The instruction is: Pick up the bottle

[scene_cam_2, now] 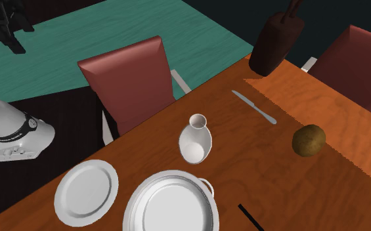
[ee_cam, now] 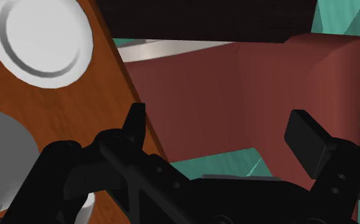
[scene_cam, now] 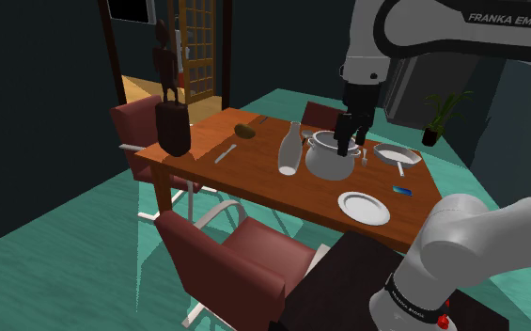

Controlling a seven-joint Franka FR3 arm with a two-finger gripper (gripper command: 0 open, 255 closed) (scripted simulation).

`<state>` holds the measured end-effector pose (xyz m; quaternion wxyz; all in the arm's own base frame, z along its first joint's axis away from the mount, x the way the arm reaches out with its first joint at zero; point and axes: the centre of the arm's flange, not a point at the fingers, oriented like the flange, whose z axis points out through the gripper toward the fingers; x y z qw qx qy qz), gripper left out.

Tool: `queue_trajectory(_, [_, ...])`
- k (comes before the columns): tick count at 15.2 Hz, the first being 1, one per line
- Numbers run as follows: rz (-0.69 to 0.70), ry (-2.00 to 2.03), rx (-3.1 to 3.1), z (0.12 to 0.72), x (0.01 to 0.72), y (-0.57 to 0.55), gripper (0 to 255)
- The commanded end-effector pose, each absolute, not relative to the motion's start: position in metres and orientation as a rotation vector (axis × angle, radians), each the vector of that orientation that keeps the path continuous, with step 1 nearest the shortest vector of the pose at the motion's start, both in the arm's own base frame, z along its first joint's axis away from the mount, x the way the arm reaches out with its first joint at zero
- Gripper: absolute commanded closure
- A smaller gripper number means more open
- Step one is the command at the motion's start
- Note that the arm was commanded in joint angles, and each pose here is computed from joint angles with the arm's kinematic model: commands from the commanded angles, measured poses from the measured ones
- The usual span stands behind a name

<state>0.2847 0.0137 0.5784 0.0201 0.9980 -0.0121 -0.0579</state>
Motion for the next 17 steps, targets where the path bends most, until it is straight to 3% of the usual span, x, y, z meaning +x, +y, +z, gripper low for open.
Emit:
queue_trajectory(1, [-0.18,-0.038,3.096,0.578,0.285,0.014,0])
queue_trajectory(17, [-0.15,0.009,3.113,0.534,0.445,-0.115,0])
